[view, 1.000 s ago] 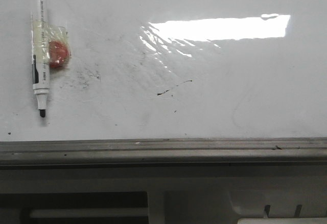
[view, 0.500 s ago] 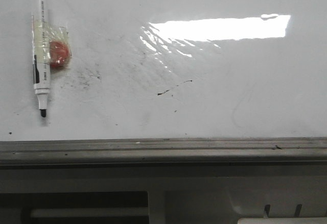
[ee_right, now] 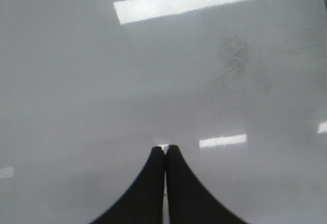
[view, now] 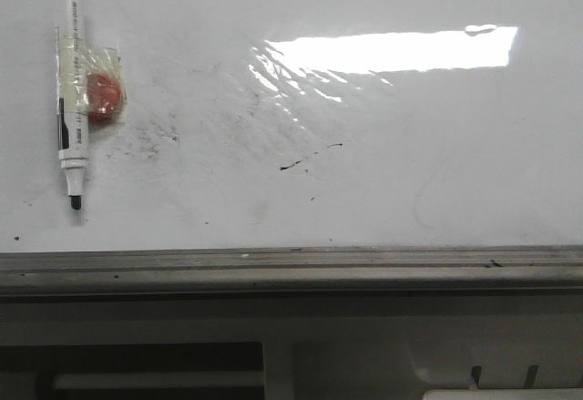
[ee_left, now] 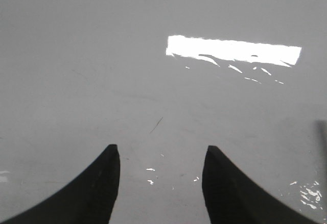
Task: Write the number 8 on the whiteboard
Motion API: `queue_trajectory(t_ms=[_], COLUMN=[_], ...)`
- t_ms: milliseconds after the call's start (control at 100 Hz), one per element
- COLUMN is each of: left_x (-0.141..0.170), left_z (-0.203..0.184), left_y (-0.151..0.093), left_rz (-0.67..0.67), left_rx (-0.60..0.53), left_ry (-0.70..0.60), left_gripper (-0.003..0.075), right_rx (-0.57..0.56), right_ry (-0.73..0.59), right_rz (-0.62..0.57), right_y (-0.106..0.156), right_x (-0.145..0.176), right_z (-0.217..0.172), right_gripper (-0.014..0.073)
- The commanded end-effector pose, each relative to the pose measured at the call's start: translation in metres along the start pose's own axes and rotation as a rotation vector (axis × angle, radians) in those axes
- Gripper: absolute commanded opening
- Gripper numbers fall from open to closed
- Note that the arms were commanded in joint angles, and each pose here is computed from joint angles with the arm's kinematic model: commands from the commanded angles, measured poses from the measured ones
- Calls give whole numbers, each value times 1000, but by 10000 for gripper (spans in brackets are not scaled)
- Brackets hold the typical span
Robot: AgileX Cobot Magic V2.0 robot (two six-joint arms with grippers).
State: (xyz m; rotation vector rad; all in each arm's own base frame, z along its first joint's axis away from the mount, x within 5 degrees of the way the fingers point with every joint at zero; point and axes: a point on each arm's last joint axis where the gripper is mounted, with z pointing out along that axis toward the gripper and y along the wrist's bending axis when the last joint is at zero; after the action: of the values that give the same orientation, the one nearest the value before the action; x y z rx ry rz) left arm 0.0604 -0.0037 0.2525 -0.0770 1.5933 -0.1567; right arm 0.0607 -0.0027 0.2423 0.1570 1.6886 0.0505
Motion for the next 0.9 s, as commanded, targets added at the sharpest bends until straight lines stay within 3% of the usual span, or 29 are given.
queue_trajectory(t_ms=[0, 240, 620, 890], left_x=[-16, -12, 4, 21], left_z=[1, 10, 42, 68], left_y=[-2, -10, -57, -86], left_rz=[-3, -39, -12, 17], left_rx=[6, 125, 491, 558], left_ry=[-100, -30, 121, 184], left_gripper=[355, 355, 355, 355], right_rx=[-1, -3, -3, -3], right_ry=[-83, -79, -75, -73], right_rz=[10, 16, 16, 16], right_y=[1, 2, 2, 2], right_x=[-18, -17, -17, -17], right_z=[-1, -1, -1, -1], right_gripper=[-66, -66, -66, -66])
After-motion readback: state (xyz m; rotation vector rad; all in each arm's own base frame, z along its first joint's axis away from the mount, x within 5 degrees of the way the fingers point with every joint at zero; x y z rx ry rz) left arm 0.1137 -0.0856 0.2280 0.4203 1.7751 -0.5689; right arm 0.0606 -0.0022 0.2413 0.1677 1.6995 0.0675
